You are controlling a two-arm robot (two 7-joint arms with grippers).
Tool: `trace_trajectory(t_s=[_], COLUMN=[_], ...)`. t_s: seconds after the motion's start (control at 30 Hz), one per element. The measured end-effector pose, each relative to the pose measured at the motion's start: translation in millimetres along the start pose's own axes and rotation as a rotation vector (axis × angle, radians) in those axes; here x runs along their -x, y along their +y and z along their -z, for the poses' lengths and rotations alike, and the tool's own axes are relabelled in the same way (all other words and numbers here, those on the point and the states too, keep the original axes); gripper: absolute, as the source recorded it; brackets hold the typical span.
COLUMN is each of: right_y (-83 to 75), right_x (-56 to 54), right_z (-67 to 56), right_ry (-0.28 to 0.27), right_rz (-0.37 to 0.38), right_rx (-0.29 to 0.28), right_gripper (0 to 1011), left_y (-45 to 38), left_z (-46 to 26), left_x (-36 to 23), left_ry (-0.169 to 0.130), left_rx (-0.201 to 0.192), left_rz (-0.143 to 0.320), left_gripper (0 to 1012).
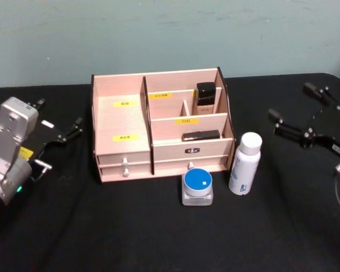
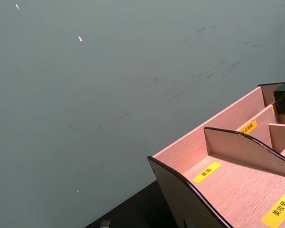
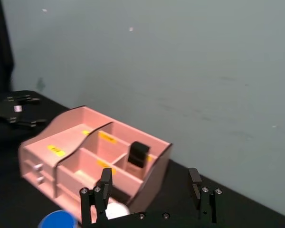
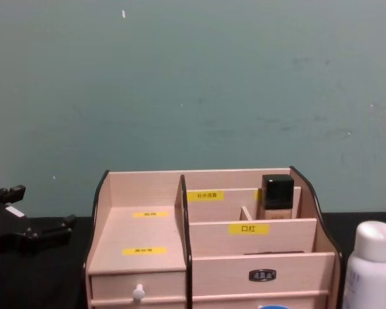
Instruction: Pick up the facial cleanser and watermelon frost from the table and place them into the tiered storage box.
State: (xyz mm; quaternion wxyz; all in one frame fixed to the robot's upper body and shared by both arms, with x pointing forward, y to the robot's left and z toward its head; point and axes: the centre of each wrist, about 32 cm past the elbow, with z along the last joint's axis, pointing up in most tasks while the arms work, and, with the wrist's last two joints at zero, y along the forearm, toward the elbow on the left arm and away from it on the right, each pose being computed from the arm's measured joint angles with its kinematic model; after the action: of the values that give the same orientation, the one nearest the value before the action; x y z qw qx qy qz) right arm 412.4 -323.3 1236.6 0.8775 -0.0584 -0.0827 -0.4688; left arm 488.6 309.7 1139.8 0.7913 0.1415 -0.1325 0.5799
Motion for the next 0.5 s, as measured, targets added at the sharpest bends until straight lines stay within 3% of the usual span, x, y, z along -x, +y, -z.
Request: trace_trajectory(t_s=[0.27, 0.5], right_y=[-8.4, -7.4], right_x=[10.7, 14.5], right_z=[0.6, 12.0], right_ry=[0.032, 0.044], right_rz=[-0.067, -0.101], right_rx=[0.039, 0.088], right_gripper=[1002, 1002], left_y=[0.0, 0.0], left_z=[0.0, 0.0], left_x=[0.0, 0.0], left_ry=[0.0, 0.0], left_rx=[0.0, 0.0], left_rz=[0.0, 0.0], left_gripper=[1010, 1010])
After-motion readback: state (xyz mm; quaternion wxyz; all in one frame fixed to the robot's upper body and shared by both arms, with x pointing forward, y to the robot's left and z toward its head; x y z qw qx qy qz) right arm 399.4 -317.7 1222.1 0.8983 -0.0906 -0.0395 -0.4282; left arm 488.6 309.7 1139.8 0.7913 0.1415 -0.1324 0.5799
